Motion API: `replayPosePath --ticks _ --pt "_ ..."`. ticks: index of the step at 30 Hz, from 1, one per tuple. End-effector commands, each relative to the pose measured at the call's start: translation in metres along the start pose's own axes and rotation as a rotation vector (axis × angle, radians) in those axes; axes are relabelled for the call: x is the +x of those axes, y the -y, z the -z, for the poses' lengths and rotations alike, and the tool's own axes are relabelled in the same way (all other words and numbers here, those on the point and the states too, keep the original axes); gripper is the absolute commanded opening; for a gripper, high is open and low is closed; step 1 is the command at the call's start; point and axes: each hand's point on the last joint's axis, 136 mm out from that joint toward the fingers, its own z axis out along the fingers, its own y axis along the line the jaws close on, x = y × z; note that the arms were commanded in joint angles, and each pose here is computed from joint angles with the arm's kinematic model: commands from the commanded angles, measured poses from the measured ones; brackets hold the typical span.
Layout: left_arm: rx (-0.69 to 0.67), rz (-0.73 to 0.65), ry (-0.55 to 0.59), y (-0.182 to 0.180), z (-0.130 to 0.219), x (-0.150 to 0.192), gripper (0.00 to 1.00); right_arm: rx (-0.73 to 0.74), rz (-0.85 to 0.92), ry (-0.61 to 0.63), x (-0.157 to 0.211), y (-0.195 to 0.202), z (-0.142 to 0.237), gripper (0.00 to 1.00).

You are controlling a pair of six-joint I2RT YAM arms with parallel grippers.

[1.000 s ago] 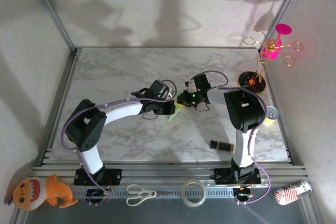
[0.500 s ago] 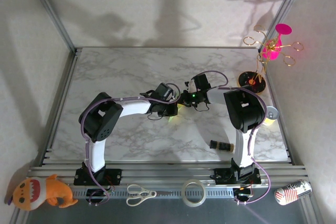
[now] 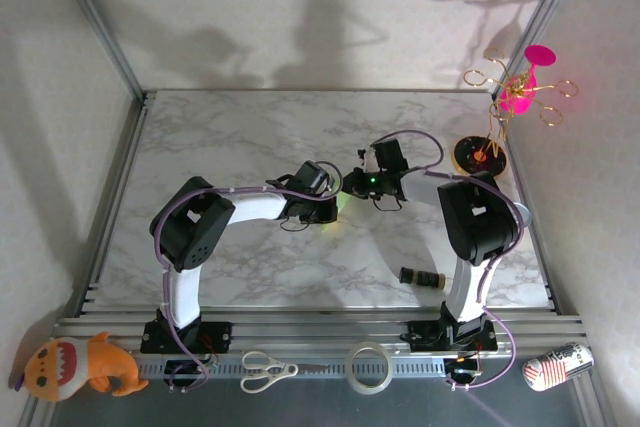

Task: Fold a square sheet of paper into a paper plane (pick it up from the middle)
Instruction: Fold the wing for the fifth time at the center of the table.

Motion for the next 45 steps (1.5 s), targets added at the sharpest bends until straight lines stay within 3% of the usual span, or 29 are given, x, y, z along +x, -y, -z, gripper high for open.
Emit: replayPosePath --ticks 1,14,22,40,45 --pt "-0.092 0.019 -0.041 -0.027 -0.006 0.019 0.00 0.021 -0.028 -0.020 0.018 0.004 -0.002 0.07" --pt "-0.071 0.018 -0.033 -0.023 -0.003 0.018 0.00 0.050 -0.057 -0.108 0.045 0.008 -0.024 0.04" --pt "0.021 -0.017 0.097 0.018 0.036 -0.018 0.02 0.083 -0.070 -0.121 0.049 0.016 -0.027 0.03" --pt "-0.077 0.054 -0.072 -0.030 -0.005 0.036 0.00 0.077 -0.048 -0.105 0.038 0.011 -0.026 0.03" --pt "-0.152 0.036 -0.103 -0.046 -0.003 0.047 0.00 0.067 -0.013 -0.079 0.014 0.019 -0.021 0.03"
